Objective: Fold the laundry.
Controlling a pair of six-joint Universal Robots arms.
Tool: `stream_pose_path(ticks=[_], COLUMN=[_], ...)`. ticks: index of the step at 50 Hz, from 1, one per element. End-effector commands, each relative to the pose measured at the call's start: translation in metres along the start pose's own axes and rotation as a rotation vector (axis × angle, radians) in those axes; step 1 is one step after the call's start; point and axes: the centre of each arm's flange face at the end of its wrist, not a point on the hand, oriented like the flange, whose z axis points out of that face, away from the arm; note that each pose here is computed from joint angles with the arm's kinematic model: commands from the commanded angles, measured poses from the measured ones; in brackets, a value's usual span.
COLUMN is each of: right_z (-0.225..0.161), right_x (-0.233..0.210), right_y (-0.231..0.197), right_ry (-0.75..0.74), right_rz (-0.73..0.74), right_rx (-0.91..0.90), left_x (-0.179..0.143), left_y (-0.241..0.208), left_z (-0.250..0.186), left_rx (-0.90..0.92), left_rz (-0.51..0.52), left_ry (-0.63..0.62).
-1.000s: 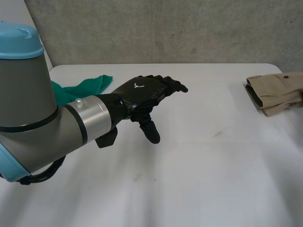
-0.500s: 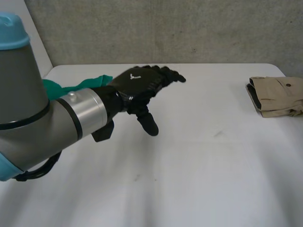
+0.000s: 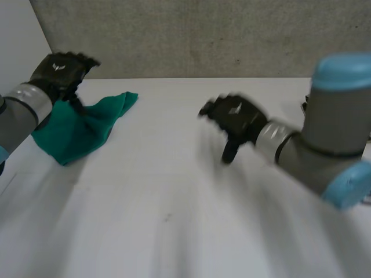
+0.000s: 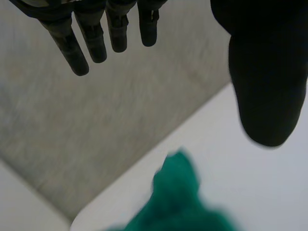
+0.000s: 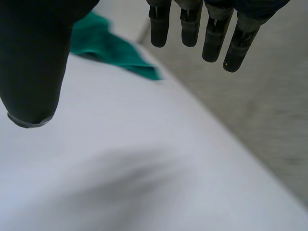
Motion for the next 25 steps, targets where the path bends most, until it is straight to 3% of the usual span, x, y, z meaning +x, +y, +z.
stream_pose_path(ticks=[1,11,25], right_z=[-0.018,-0.033,-0.051], right_x=[-0.047,-0.058,-0.069], right_y=[0.040,0.067,0.082], right_ry=[-0.123,-0.124,-0.133], right_rz=[0.026,0.036,0.046], right_rx=[-0.115,-0.141,-0.165], left_x=[-0.031,-0.023,-0.004], left_y=[0.076,0.123,0.157], left_z=[0.038,0.069,0.107], left_rx=[-0.112,-0.096,-0.021], left_rz=[0.081,0.068,0.105], left_ry=[0.004,0.098,0.102])
